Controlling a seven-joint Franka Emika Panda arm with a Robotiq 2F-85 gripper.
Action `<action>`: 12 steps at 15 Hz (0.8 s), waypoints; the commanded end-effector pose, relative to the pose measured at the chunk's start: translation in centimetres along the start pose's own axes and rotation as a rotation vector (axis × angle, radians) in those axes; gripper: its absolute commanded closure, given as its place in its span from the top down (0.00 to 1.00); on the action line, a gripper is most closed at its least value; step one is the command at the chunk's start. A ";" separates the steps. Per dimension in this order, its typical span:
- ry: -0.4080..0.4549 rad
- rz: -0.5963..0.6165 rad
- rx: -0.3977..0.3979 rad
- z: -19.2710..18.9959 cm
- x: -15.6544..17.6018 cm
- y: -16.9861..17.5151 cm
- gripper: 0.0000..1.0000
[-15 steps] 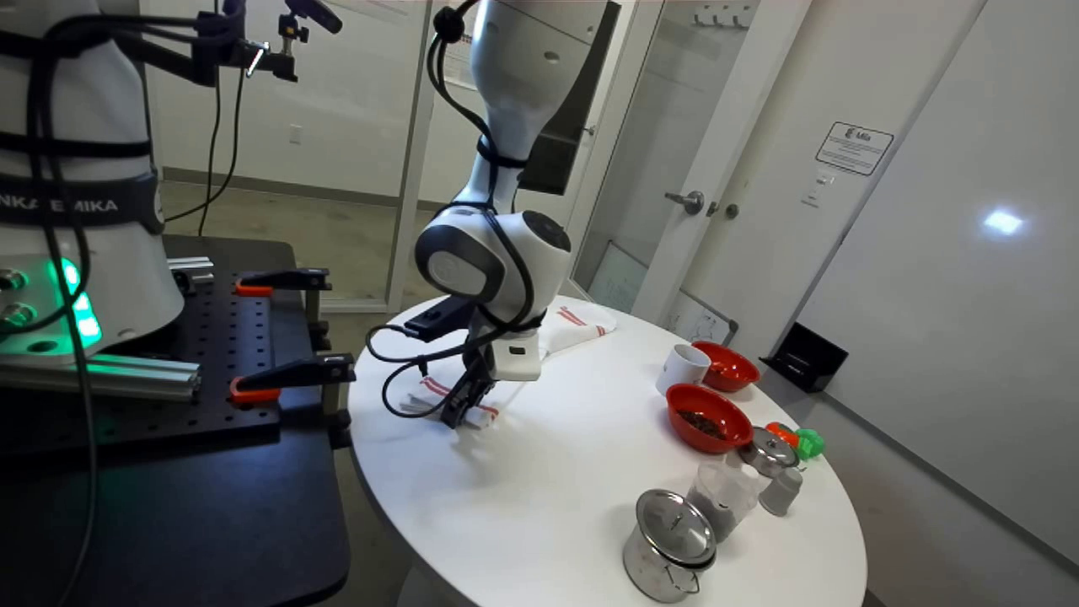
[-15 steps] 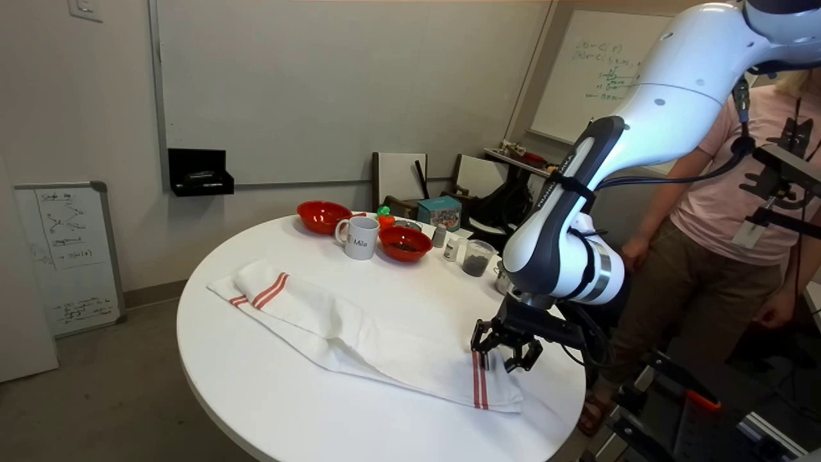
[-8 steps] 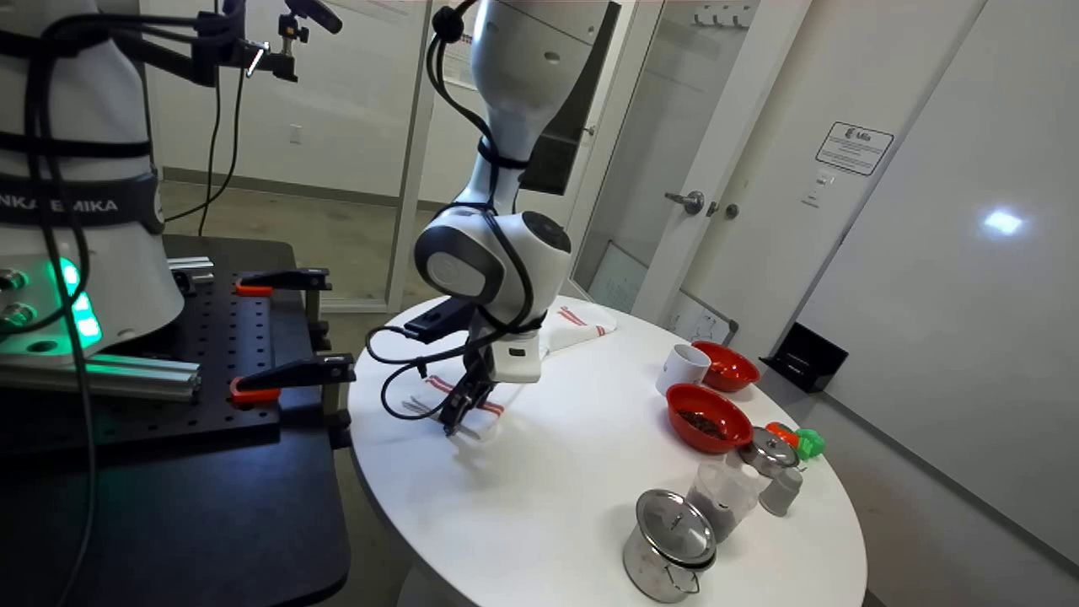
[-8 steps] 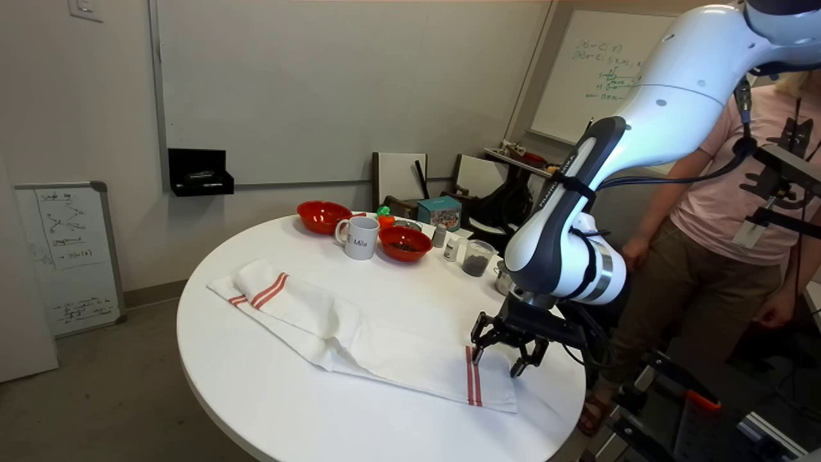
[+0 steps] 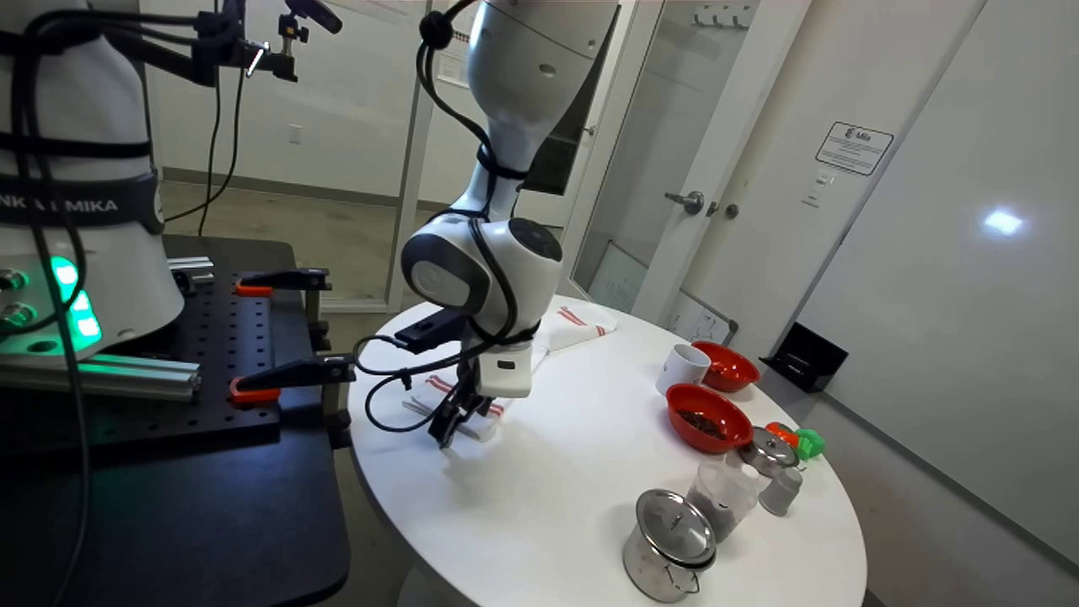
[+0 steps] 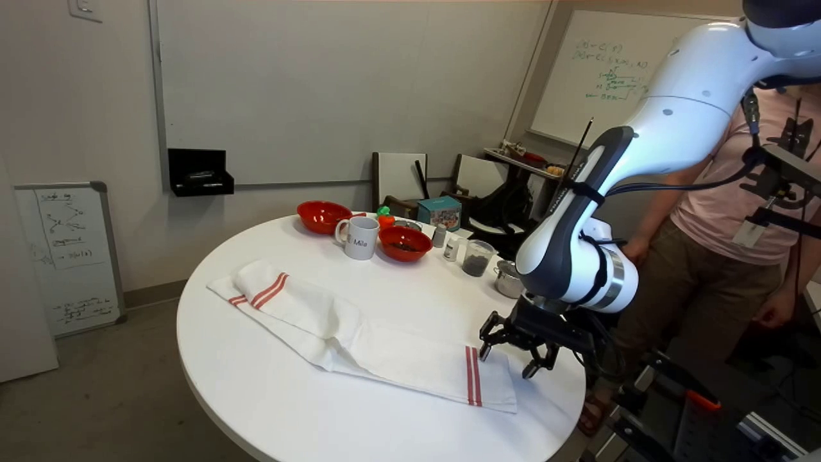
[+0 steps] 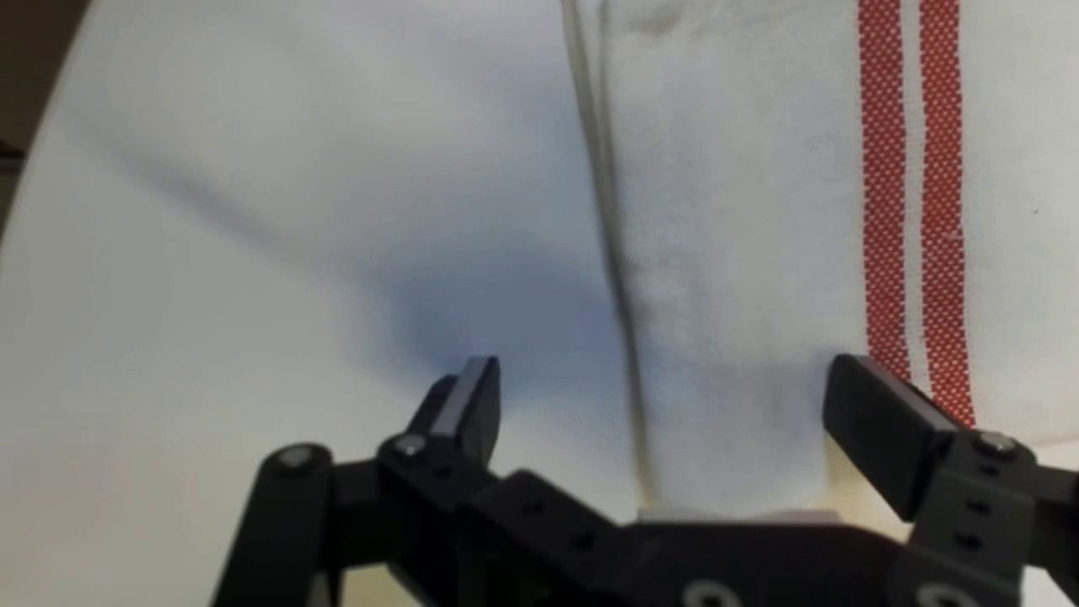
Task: Fold up the white towel on the table.
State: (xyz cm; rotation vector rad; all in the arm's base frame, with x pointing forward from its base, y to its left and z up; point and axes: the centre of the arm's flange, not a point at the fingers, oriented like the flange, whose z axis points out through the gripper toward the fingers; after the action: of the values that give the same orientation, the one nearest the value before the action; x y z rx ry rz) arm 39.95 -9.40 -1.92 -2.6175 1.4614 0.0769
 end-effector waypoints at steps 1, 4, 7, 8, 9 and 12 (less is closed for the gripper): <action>0.009 0.030 0.002 0.1 -0.6 0.8 0.92; 0.016 0.010 -0.004 -0.2 -0.5 -0.3 0.56; 0.018 -0.010 -0.008 -0.4 -0.4 -1.0 0.34; 0.018 -0.014 -0.009 -0.4 -0.4 -1.2 0.28; 0.019 -0.016 -0.011 -0.4 -0.4 -1.4 0.19; 0.014 -0.018 -0.010 -0.6 -0.4 -1.7 0.00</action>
State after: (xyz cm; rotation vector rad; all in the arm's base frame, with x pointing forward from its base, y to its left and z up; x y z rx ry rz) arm 40.80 -8.32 -1.24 -2.6434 1.4303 0.0519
